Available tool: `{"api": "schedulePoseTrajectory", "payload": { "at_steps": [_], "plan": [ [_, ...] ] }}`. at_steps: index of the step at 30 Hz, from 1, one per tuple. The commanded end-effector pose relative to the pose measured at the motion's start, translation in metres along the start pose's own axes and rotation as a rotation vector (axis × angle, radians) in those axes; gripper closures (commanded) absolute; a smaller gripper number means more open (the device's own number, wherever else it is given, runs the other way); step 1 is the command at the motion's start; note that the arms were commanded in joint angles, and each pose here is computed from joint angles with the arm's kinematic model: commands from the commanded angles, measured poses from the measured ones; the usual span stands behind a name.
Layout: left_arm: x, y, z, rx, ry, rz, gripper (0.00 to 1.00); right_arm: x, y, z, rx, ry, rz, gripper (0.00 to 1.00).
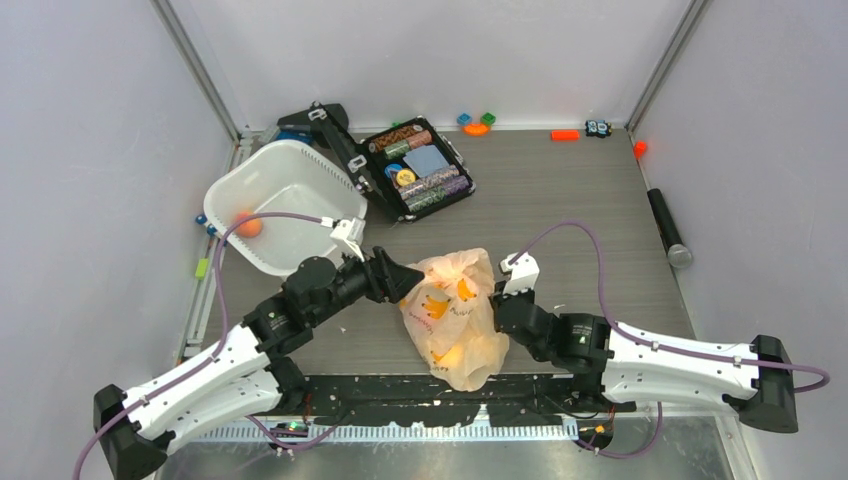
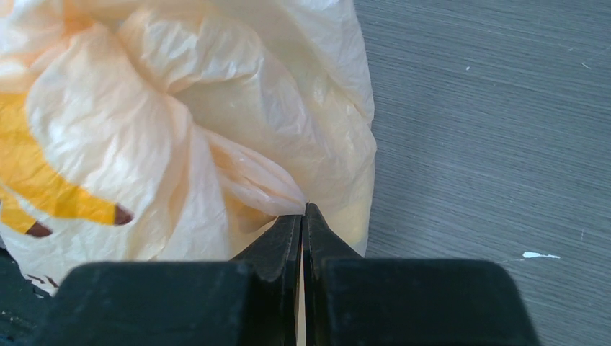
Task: Place the fake fruits into the plastic bag and tie a complex knot
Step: Tie the plastic bag at the center of the board.
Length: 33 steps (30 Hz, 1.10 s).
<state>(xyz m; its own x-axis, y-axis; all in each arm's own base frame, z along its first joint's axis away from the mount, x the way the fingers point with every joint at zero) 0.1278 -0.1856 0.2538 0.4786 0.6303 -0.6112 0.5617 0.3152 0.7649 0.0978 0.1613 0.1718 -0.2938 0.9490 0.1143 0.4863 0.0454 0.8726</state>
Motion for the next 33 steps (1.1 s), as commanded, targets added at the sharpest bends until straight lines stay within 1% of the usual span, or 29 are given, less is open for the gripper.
{"api": "schedulePoseTrajectory", "payload": {
  "at_steps": [1, 2, 3, 4, 8, 13, 17, 18, 19, 21, 23, 25, 26, 27, 28, 29, 30, 33],
  "plan": [
    [-0.025, 0.013, 0.001, -0.064, -0.208, -0.052, 0.27, 0.010, 0.016, -0.003, -0.045, 0.074, 0.019, 0.95],
    [-0.025, 0.013, 0.002, -0.063, -0.212, -0.062, 0.21, 0.011, 0.015, -0.003, -0.043, 0.079, 0.020, 0.95],
    [-0.025, 0.012, 0.005, -0.055, -0.208, -0.070, 0.17, 0.011, 0.015, -0.003, -0.042, 0.082, 0.019, 0.95],
    [-0.025, 0.011, 0.007, -0.047, -0.207, -0.076, 0.15, 0.012, 0.015, -0.002, -0.039, 0.085, 0.019, 0.95],
    [-0.022, 0.006, 0.015, 0.008, -0.145, -0.095, 0.15, 0.012, 0.015, -0.002, -0.044, 0.087, 0.022, 0.95],
    [-0.005, 0.000, 0.009, 0.054, 0.016, -0.064, 0.16, 0.010, 0.018, -0.004, -0.054, 0.075, 0.016, 0.95],
    [0.000, -0.004, 0.004, 0.067, 0.039, -0.062, 0.16, 0.011, 0.020, -0.004, -0.059, 0.072, 0.007, 0.95],
    [-0.001, -0.005, 0.004, 0.070, 0.029, -0.065, 0.18, 0.011, 0.021, -0.003, -0.060, 0.072, 0.003, 0.95],
    [-0.001, -0.006, 0.005, 0.071, 0.016, -0.069, 0.25, 0.012, 0.021, -0.003, -0.059, 0.072, 0.000, 0.95],
    [-0.002, -0.008, 0.008, 0.060, -0.015, -0.085, 0.47, 0.013, 0.022, -0.002, -0.058, 0.070, -0.012, 0.95],
    [-0.004, -0.009, 0.010, 0.066, -0.039, -0.091, 0.63, 0.014, 0.024, -0.001, -0.062, 0.061, -0.026, 0.95],
    [-0.004, -0.010, 0.011, 0.084, -0.040, -0.087, 0.80, 0.012, 0.029, -0.001, -0.072, 0.024, -0.052, 0.95],
    [-0.003, -0.011, 0.011, 0.086, -0.031, -0.083, 0.91, 0.010, 0.036, -0.001, -0.087, -0.016, -0.077, 0.95],
    [-0.002, -0.011, 0.011, 0.086, -0.023, -0.083, 0.97, 0.012, 0.046, -0.004, -0.109, -0.032, -0.078, 0.95],
    [-0.001, -0.012, 0.010, 0.085, -0.017, -0.083, 1.00, 0.007, 0.050, -0.004, -0.118, -0.088, -0.126, 0.95],
    [-0.001, -0.011, 0.010, 0.081, -0.020, -0.081, 1.00, 0.008, 0.064, -0.008, -0.145, -0.110, -0.146, 0.95],
    [-0.002, -0.010, 0.009, 0.076, -0.029, -0.077, 1.00, 0.004, 0.068, -0.008, -0.159, -0.175, -0.182, 0.95],
    [-0.005, -0.009, 0.009, 0.080, -0.049, -0.063, 1.00, 0.002, 0.101, -0.014, -0.223, -0.289, -0.278, 0.95]
  ]
}}
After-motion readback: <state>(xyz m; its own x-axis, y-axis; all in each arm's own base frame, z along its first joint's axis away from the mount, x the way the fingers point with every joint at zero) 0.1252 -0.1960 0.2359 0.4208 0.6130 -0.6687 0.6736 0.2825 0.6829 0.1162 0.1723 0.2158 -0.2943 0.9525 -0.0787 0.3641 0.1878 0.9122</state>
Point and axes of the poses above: each gripper's point midway between its finger pads, its own z axis out along the fingers, its own x axis along the line the jaws close on, y = z × x, the point moved 9 cm from there along -z, back along the fingers
